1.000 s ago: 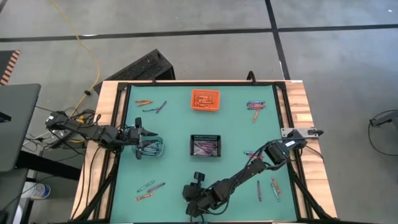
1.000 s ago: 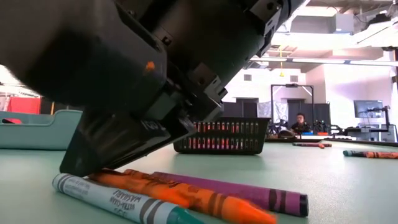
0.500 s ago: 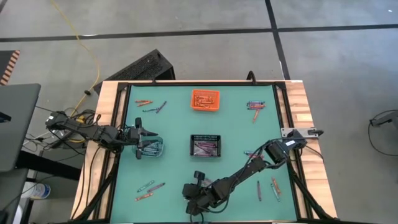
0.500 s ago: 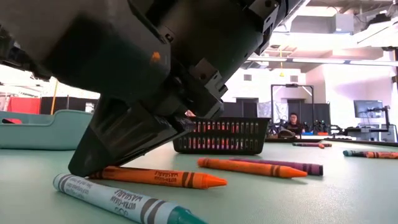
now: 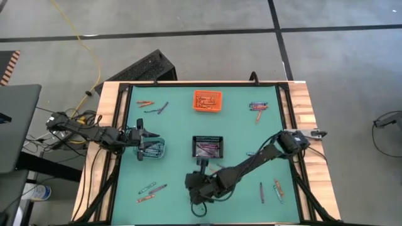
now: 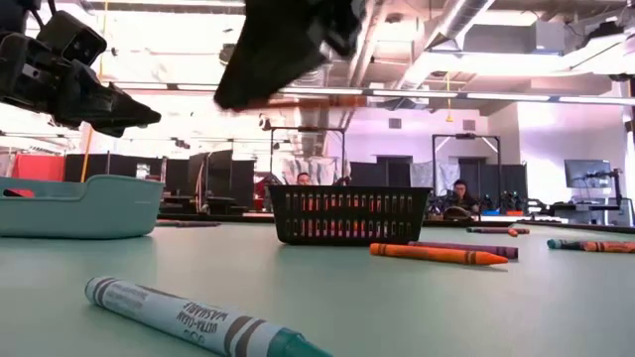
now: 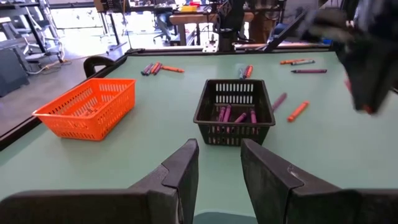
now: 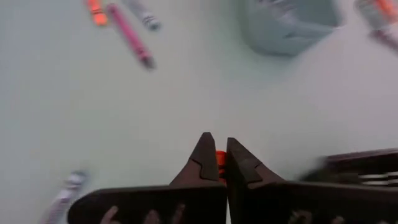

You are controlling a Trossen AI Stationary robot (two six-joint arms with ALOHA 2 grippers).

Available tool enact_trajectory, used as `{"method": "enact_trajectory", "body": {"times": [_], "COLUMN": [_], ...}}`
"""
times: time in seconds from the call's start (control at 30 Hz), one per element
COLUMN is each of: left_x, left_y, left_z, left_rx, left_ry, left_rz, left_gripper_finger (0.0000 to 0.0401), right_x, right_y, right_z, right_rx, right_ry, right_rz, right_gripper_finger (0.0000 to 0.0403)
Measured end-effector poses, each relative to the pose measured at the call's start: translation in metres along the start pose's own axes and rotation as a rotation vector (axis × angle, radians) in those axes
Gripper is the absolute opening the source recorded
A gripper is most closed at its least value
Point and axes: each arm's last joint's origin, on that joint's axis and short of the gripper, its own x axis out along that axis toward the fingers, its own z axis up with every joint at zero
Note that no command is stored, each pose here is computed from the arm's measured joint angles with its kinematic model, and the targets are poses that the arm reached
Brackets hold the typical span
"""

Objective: Sort crayons
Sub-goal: Put the orange crayon into the orange bin

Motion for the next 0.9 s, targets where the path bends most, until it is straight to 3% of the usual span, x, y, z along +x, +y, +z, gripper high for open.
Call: {"method": "enact_trajectory", "body": {"times": [0.2,0.43,0.7,0.9], "left_x": [0.000,0.000,0.000,0.000], "left_y": [0.000,0.000,0.000,0.000], "left_z": [0.000,0.000,0.000,0.000], "left_rx": [0.000,0.000,0.000,0.000], "left_ry": [0.000,0.000,0.000,0.000], "left_rz": [0.000,0.000,0.000,0.000], "left_gripper_finger": [0.0111,0.0111,0.0111,0.0111], "right_x": [-0.020,0.025,0.059,0.063], "right_y": [-0.058,-0.169,-0.310,-0.372], "right_z": [0.035,0.050,0.038,0.022], "right_rx": [-0.074,-0.067,0.156,0.259], "right_ry": [-0.030,0.106,0.177,0.199], "right_rz": [-0.067,-0.037,0.026,0.022], "right_gripper_finger": [0.0004,0.0004,0.0004,0.0004]}}
